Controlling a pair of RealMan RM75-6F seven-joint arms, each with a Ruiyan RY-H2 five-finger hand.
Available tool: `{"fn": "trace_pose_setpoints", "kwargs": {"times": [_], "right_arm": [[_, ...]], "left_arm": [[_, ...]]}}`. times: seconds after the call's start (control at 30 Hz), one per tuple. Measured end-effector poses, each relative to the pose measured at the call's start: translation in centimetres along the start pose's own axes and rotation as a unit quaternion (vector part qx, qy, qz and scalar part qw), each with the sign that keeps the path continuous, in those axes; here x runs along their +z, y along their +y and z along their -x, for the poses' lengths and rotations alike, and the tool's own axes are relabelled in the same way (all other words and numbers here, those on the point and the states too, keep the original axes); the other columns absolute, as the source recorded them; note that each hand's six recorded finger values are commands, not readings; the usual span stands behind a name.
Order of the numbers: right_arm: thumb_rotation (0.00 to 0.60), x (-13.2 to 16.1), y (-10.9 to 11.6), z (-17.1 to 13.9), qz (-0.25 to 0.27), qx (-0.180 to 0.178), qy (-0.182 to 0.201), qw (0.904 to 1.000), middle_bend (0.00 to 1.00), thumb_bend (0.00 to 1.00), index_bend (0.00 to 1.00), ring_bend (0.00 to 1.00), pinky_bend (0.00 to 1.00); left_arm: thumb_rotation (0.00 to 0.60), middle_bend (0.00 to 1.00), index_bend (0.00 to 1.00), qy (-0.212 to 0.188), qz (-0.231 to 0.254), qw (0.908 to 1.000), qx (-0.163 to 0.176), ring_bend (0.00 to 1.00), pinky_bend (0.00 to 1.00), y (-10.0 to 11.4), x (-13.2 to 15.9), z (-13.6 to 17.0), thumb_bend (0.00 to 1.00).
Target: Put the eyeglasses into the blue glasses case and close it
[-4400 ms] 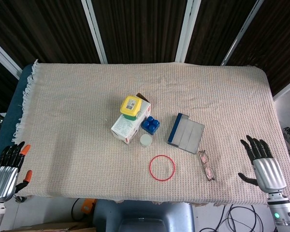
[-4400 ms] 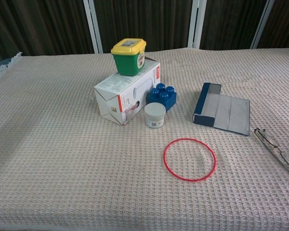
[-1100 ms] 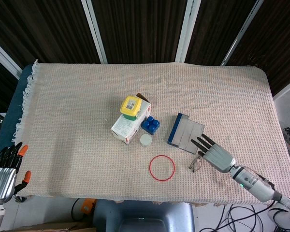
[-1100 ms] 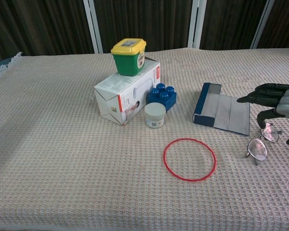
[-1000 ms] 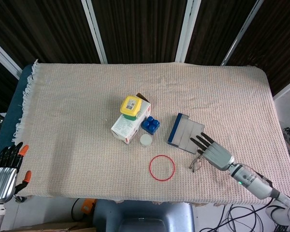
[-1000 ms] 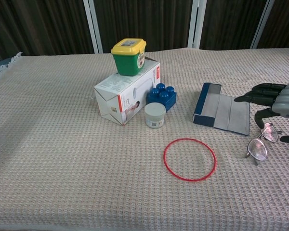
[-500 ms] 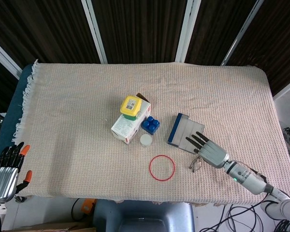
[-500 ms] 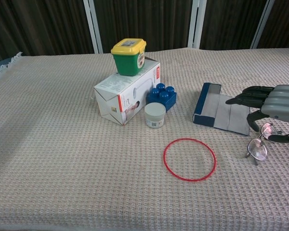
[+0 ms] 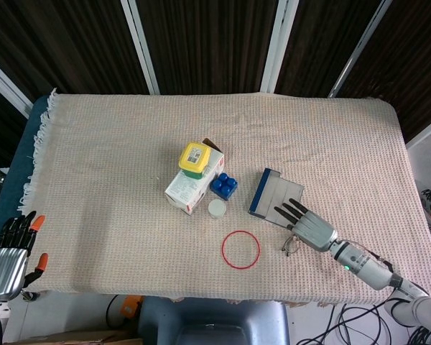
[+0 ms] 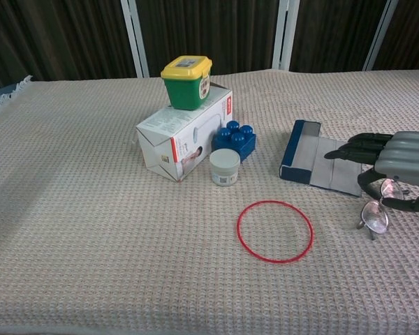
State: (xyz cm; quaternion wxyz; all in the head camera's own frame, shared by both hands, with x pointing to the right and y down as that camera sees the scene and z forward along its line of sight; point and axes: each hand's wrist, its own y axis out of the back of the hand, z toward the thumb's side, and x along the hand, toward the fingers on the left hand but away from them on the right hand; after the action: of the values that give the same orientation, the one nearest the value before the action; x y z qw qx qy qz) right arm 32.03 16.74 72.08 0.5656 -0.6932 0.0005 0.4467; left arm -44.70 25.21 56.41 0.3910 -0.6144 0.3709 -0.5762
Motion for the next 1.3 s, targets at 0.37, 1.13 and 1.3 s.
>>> {"fn": "trace_pose_setpoints", "kwargs": {"times": [0.37,1.13,1.3], "right_arm": [[0.600,-1.0,0.7,-0.5,-0.009,-0.017,-0.015,0.9997,0.01,0.60,0.74,0.00,0.00],[0.600,-6.9,3.6,5.4,-0.024,-0.013,-0.090,0.9956,0.01,0.60,0.74,0.00,0.00],[0.600,-5.9,3.9,6.8,-0.037,-0.012,-0.077,0.9962,0.01,0.60,0.74,0.00,0.00]], "left_arm": [[0.600,0.00,0.00,-0.002,0.000,1.0000,0.002,0.00,0.04,0.1,0.0,0.1,0.41],[0.600,0.00,0.00,0.000,-0.004,1.0000,-0.005,0.00,0.04,-0.4,0.1,-0.4,0.41],[0.600,0.00,0.00,0.001,-0.002,1.0000,-0.005,0.00,0.04,-0.3,0.0,-0.5,0.41]]}}
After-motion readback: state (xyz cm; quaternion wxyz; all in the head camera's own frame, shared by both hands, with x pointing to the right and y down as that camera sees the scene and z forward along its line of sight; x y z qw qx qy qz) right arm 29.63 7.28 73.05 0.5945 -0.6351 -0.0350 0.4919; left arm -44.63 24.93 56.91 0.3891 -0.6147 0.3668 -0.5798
